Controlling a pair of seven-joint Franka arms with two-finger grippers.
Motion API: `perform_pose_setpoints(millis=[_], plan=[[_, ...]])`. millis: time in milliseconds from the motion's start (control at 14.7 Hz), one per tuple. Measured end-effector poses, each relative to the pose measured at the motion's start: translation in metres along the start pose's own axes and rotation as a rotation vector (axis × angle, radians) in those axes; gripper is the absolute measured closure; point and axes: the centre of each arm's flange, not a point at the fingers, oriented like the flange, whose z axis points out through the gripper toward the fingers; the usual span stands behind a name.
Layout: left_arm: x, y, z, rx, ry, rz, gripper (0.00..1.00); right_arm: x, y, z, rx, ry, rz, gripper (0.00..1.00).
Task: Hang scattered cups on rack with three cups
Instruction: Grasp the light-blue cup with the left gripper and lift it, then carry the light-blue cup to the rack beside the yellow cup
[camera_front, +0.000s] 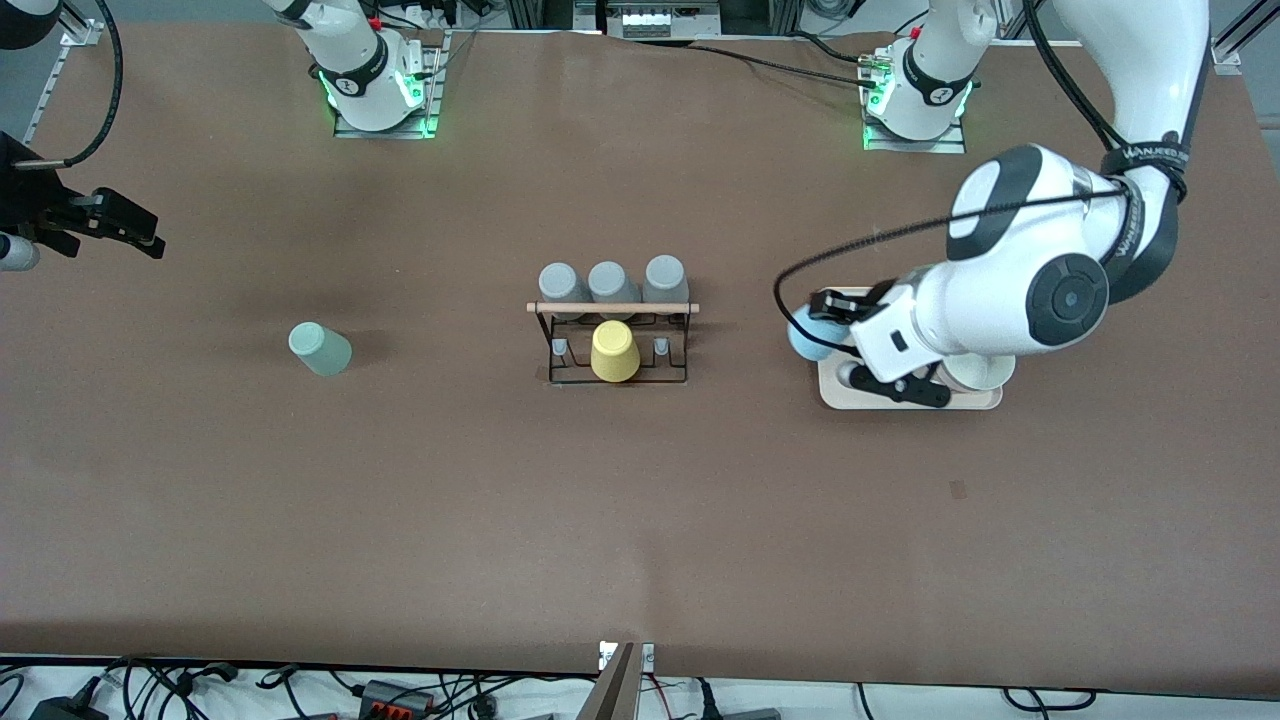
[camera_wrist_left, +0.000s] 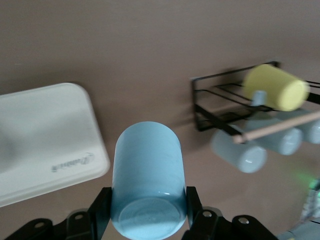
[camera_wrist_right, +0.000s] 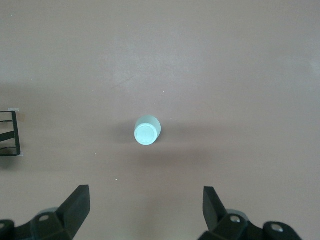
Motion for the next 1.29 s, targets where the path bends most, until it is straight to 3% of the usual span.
perform_pose_setpoints(millis=[204, 475, 883, 1291], plan=[[0.007, 0.033, 0.020, -0.035, -0.023, -0.088, 0.36, 0.000, 0.001, 0.000, 0.000, 0.000, 0.001, 0.00], [0.038, 0.076, 0.062, -0.049, -0.037, -0.115, 0.36, 0.000, 0.001, 0.000, 0.000, -0.001, 0.002, 0.00], [0.056, 0.098, 0.067, -0.093, 0.063, -0.151, 0.36, 0.000, 0.001, 0.000, 0.000, -0.001, 0.002, 0.00], [0.061, 0.120, 0.107, -0.074, 0.058, -0.139, 0.36, 0.000, 0.001, 0.000, 0.000, -0.001, 0.002, 0.00]])
